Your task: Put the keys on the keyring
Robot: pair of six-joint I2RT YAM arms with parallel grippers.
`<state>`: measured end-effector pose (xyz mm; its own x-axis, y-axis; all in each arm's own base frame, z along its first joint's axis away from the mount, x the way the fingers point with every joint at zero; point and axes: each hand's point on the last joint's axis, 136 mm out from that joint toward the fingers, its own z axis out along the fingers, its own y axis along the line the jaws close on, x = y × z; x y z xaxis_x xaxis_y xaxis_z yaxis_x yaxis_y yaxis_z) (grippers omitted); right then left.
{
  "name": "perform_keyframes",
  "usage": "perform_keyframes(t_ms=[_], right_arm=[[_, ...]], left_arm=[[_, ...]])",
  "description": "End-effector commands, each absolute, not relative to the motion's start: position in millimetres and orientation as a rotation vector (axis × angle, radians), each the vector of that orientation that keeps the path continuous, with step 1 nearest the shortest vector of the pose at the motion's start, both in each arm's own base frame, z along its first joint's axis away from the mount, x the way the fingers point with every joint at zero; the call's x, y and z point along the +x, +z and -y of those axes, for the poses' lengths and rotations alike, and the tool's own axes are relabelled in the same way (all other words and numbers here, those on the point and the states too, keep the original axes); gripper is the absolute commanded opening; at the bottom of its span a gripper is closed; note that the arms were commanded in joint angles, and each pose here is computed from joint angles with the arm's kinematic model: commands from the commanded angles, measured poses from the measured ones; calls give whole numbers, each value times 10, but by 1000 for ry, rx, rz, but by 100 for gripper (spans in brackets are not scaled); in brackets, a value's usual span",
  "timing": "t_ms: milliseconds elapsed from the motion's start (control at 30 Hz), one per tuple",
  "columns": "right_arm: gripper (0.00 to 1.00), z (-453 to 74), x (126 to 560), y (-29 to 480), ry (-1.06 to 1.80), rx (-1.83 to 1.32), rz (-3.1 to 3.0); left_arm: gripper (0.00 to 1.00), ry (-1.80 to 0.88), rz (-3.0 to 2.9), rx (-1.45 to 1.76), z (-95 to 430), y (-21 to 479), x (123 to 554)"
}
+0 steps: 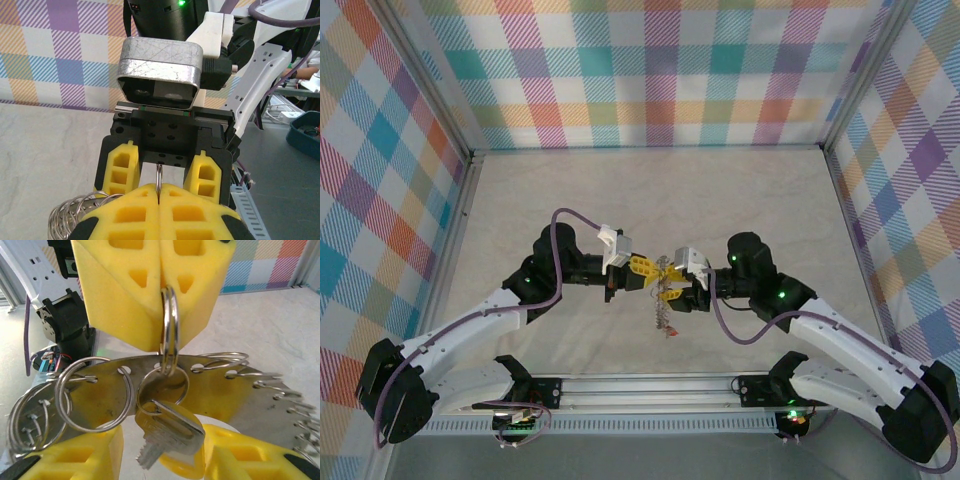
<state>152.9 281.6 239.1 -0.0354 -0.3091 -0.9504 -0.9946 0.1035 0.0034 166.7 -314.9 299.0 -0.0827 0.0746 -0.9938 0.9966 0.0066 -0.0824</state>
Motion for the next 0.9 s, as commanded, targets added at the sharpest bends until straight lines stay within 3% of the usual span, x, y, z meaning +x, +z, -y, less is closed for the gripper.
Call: perform_keyframes(t_ms=[0, 433, 867], right_arm=[[40, -2839, 1458, 2436, 1045, -1356, -1454], [2, -2755, 1458, 2516, 965, -1357, -1430], [0, -2664, 1490, 2632, 856, -1393, -1445]], left_arm=[[0, -1217, -1217, 1246, 3144, 3231, 1634], [0, -1197, -1242, 1258, 3128, 3164, 1636], [0, -1180, -1273, 1286, 3117, 3074, 1626]])
